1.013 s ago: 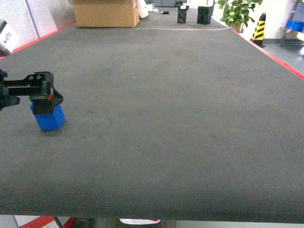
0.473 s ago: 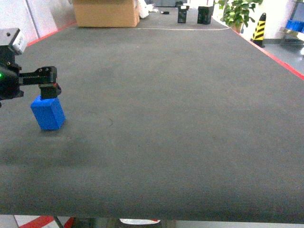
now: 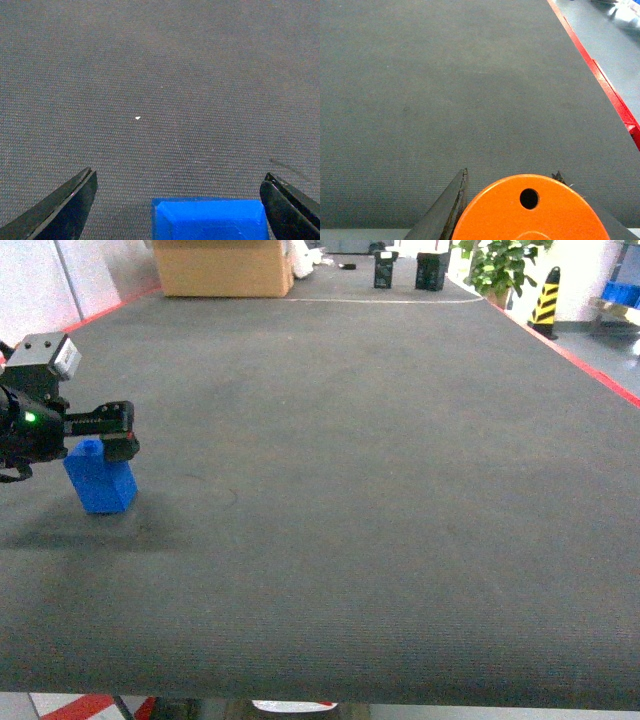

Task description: Sort blue parts and orange caps into right shelf containers

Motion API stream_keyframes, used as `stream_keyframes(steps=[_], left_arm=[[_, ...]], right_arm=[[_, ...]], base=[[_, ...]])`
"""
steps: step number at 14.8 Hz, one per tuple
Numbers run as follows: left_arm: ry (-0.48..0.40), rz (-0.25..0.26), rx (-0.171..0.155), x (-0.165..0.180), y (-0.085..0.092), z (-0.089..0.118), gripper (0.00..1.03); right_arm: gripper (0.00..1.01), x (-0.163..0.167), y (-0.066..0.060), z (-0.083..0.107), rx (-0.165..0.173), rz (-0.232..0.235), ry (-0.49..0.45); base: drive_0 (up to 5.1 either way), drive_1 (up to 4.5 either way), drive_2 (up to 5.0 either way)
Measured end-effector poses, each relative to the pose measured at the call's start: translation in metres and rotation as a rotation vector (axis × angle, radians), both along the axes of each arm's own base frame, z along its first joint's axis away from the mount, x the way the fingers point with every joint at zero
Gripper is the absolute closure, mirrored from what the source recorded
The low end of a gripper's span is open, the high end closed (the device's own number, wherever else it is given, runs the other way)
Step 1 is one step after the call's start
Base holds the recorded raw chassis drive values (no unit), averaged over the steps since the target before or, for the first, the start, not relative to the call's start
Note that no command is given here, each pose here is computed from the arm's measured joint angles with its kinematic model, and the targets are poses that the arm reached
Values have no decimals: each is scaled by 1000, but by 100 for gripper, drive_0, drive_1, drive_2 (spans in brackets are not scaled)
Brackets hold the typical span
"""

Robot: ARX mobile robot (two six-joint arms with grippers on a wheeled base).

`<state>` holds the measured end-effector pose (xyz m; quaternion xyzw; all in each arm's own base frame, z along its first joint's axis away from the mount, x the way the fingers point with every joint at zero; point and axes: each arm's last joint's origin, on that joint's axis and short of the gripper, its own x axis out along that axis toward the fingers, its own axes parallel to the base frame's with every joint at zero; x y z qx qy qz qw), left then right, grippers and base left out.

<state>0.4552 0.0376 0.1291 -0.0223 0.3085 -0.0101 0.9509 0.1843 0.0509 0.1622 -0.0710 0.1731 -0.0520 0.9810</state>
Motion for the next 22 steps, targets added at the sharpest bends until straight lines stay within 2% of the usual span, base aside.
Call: stream_keyframes(steps=[4, 5, 6, 7, 8, 9, 11, 13, 14, 15, 17, 19, 22], left_arm=[[7, 12, -4, 8, 2, -12, 5], [35, 6, -11, 7, 1, -17, 12], [36, 8, -8, 5, 0, -20, 25], [24, 12, -11, 2, 1, -21, 43], [15, 13, -9, -5, 0, -21, 53], [-2, 6, -17, -16, -1, -16, 57], [-114, -20, -6, -47, -6, 14, 57], [-298, -63, 30, -92, -10, 62, 57], [-372, -65, 54, -120, -10, 80, 58], [-415, -64, 88, -156, -12, 88, 58], [-407, -40, 124, -220, -14, 80, 58], [-481, -38, 145, -225, -14, 94, 58], [-469, -42, 147, -224, -14, 93, 58]], right_arm=[[58, 0, 0, 0, 0, 0, 0], [58, 0, 0, 0, 0, 0, 0], [58, 0, 0, 0, 0, 0, 0], [58, 0, 0, 0, 0, 0, 0], [58, 0, 0, 0, 0, 0, 0], [58, 0, 0, 0, 0, 0, 0], [58, 0, 0, 0, 0, 0, 0], [58, 0, 0, 0, 0, 0, 0], [58, 0, 0, 0, 0, 0, 0], [58, 0, 0, 0, 0, 0, 0], [58, 0, 0, 0, 0, 0, 0], [59, 0, 0, 0, 1, 2, 0], [59, 0, 0, 0, 1, 2, 0]], base=[[0, 0, 0], [0, 0, 0], [0, 0, 0], [0, 0, 0], [0, 0, 0], [0, 0, 0], [0, 0, 0], [0, 0, 0], [0, 0, 0], [0, 0, 0], [0, 0, 0], [0, 0, 0], [0, 0, 0]])
